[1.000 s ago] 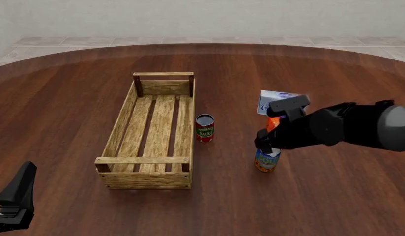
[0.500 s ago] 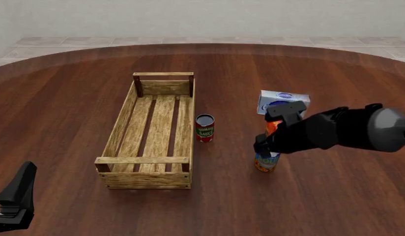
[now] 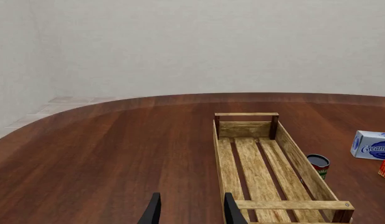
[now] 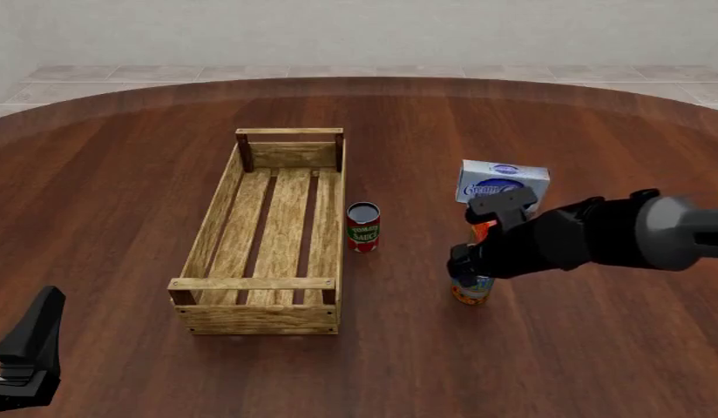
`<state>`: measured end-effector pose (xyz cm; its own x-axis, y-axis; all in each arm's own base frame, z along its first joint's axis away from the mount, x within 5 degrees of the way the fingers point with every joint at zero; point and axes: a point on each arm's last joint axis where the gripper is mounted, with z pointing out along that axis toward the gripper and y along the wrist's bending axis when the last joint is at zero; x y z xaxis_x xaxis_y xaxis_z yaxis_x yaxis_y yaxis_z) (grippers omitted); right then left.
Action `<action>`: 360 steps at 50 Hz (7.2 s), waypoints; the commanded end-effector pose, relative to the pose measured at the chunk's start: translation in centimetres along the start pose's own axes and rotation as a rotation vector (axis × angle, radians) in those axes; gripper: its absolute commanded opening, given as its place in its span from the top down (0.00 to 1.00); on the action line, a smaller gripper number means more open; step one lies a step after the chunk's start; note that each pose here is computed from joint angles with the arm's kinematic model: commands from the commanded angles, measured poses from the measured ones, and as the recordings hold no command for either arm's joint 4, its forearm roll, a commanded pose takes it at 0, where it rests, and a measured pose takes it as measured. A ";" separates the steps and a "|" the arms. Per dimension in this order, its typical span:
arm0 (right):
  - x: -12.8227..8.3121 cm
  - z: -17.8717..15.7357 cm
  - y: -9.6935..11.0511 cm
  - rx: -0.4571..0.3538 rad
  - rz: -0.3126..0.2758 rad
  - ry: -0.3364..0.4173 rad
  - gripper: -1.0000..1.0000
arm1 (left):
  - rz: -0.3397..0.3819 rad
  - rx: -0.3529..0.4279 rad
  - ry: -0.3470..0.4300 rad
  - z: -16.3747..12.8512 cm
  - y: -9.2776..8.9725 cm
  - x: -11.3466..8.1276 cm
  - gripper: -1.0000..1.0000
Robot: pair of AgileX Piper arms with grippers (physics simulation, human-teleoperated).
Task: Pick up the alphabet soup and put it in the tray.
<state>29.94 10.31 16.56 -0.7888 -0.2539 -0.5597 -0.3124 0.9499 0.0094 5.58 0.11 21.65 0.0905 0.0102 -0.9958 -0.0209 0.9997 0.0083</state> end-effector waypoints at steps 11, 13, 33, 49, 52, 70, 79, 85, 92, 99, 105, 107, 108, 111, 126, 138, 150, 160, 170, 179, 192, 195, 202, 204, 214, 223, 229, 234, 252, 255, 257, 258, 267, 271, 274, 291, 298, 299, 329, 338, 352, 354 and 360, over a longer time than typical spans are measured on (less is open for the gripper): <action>0.0 0.3 0.1 -0.001 -0.006 0.003 1.00 | 0.000 0.001 0.000 0.0 0.0 0.1 0.00; -0.1 0.2 0.1 -0.002 -0.008 0.000 1.00 | 0.000 0.001 0.001 0.0 0.0 0.1 0.00; -0.9 -3.1 0.3 -0.006 -0.030 -0.042 1.00 | 0.000 0.001 0.001 0.0 0.0 0.1 0.00; -1.1 -5.9 0.8 -0.016 -0.050 -0.079 1.00 | 0.000 0.001 0.000 0.0 0.0 0.1 0.00; -1.2 -6.3 1.0 -0.021 -0.054 -0.086 1.00 | 0.000 0.001 0.000 0.0 0.0 0.1 0.00; -3.2 -9.9 3.1 -0.069 -0.096 -0.163 1.00 | 0.000 0.001 0.000 0.0 0.0 0.1 0.00; -3.9 -10.7 4.4 -0.098 -0.122 -0.182 1.00 | 0.000 0.001 0.000 0.0 0.0 0.1 0.00; -4.5 -11.1 5.4 -0.120 -0.135 -0.196 1.00 | 0.000 0.001 0.000 0.0 0.0 0.1 0.00; -5.3 -11.7 6.4 -0.141 -0.149 -0.215 1.00 | 0.000 0.001 0.000 0.0 0.0 0.1 0.00; -6.4 -12.1 7.6 -0.163 -0.173 -0.228 1.00 | 0.000 0.001 0.000 0.0 0.0 0.1 0.00; -7.0 -12.3 8.5 -0.179 -0.192 -0.234 1.00 | 0.000 0.001 0.000 0.0 0.0 0.1 0.00; -7.3 -12.4 8.8 -0.185 -0.198 -0.238 1.00 | 0.000 0.001 0.000 0.0 0.0 0.1 0.00; -7.4 -12.4 9.0 -0.189 -0.202 -0.239 1.00 | 0.000 0.001 0.000 0.0 0.0 0.1 0.00; -7.8 -12.4 9.7 -0.202 -0.212 -0.243 1.00 | 0.000 0.001 0.000 0.0 0.0 0.1 0.00; -9.5 -12.7 12.3 -0.245 -0.257 -0.268 1.00 | 0.000 0.001 0.000 0.0 0.0 0.1 0.00; -10.7 -12.0 14.1 -0.268 -0.280 -0.276 1.00 | 0.000 0.001 0.000 0.0 0.0 0.1 0.00; -11.3 -11.3 15.9 -0.291 -0.303 -0.271 1.00 | 0.000 0.001 0.000 0.0 0.0 0.1 0.00; -12.1 -10.6 17.3 -0.304 -0.324 -0.270 1.00 | 0.000 0.001 0.000 0.0 0.0 0.1 0.00; -12.3 -9.6 18.7 -0.318 -0.341 -0.262 1.00 | 0.000 0.001 0.001 0.0 0.0 0.1 0.00; -12.5 -9.1 19.5 -0.325 -0.348 -0.255 1.00 | 0.000 0.001 0.000 0.0 0.0 0.1 0.00; -12.9 -8.3 20.7 -0.334 -0.364 -0.253 1.00 | 0.000 0.001 0.000 0.0 0.0 0.1 0.00; -13.0 -8.2 20.7 -0.333 -0.363 -0.255 1.00 | 0.000 0.001 0.001 0.0 0.0 0.1 0.00; -13.0 -7.3 20.7 -0.328 -0.360 -0.247 1.00 | 0.000 0.001 0.000 0.0 0.0 0.1 0.00; -13.0 -7.1 20.8 -0.328 -0.359 -0.244 1.00 | 0.000 0.001 0.000 0.0 0.0 0.1 0.00; -12.7 -5.9 21.1 -0.328 -0.356 -0.230 1.00 | 0.000 0.001 0.000 0.0 0.0 0.1 0.00; -12.5 -4.5 21.3 -0.323 -0.356 -0.216 1.00 | 0.000 0.001 0.000 0.0 0.0 0.1 0.00; -12.5 -3.9 21.6 -0.323 -0.357 -0.211 1.00 | 0.000 0.001 0.000 0.0 0.0 0.1 0.00; -12.4 -3.3 21.9 -0.324 -0.359 -0.205 1.00 | 0.000 0.001 0.000 0.0 0.0 0.1 0.00; -12.3 -1.3 22.4 -0.319 -0.363 -0.182 1.00 | 0.000 0.001 0.000 0.0 0.0 0.1 0.00; -12.4 -1.3 22.6 -0.321 -0.362 -0.186 1.00 | 0.000 0.001 0.000 0.0 0.0 0.1 0.00; -12.2 -1.0 22.7 -0.322 -0.362 -0.180 1.00 | 0.000 0.001 0.000 0.0 0.0 0.1 0.00; -12.2 -0.8 22.7 -0.321 -0.362 -0.178 1.00 | 0.000 0.001 0.001 0.0 0.0 0.1 0.00; -12.1 0.1 22.7 -0.315 -0.363 -0.166 1.00 | 0.000 0.001 0.000 0.0 0.0 0.1 0.00; -12.1 0.6 22.7 -0.311 -0.363 -0.160 1.00 | 0.000 0.001 0.000 0.0 0.0 0.1 0.00; -12.0 0.9 22.8 -0.312 -0.360 -0.156 1.00 | 0.000 0.001 0.000 0.0 0.0 0.1 0.00; -11.7 2.2 22.7 -0.304 -0.357 -0.140 1.00 | 0.000 0.001 0.000 0.0 0.0 0.1 0.00; -11.5 2.7 22.7 -0.301 -0.357 -0.130 1.00 | 0.000 0.001 0.000 0.0 0.0 0.1 0.00; -11.5 2.7 22.7 -0.301 -0.357 -0.130 1.00 | 0.000 0.001 0.000 0.0 0.0 0.1 0.00; -11.6 3.3 22.6 -0.295 -0.358 -0.122 0.00 | 0.000 0.001 0.000 0.0 0.0 0.1 0.00; -11.7 3.2 22.6 -0.296 -0.354 -0.129 0.00 | 0.000 0.001 0.000 0.0 0.0 0.1 0.00; -11.9 1.3 22.4 -0.304 -0.358 -0.149 0.00 | 0.000 0.001 0.000 0.0 0.0 0.1 0.00; -11.9 0.9 22.3 -0.306 -0.358 -0.155 0.00 | 0.000 0.001 0.000 0.0 0.0 0.1 0.00; -11.8 -0.3 22.0 -0.309 -0.356 -0.164 0.00 | 0.000 0.001 0.000 0.0 0.0 0.1 0.00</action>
<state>33.01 34.80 22.25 -0.5286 -0.5039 -0.6831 -0.7065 0.7072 0.0251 5.58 0.11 21.65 0.0904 0.0102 -0.9959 -0.0209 0.9997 0.0083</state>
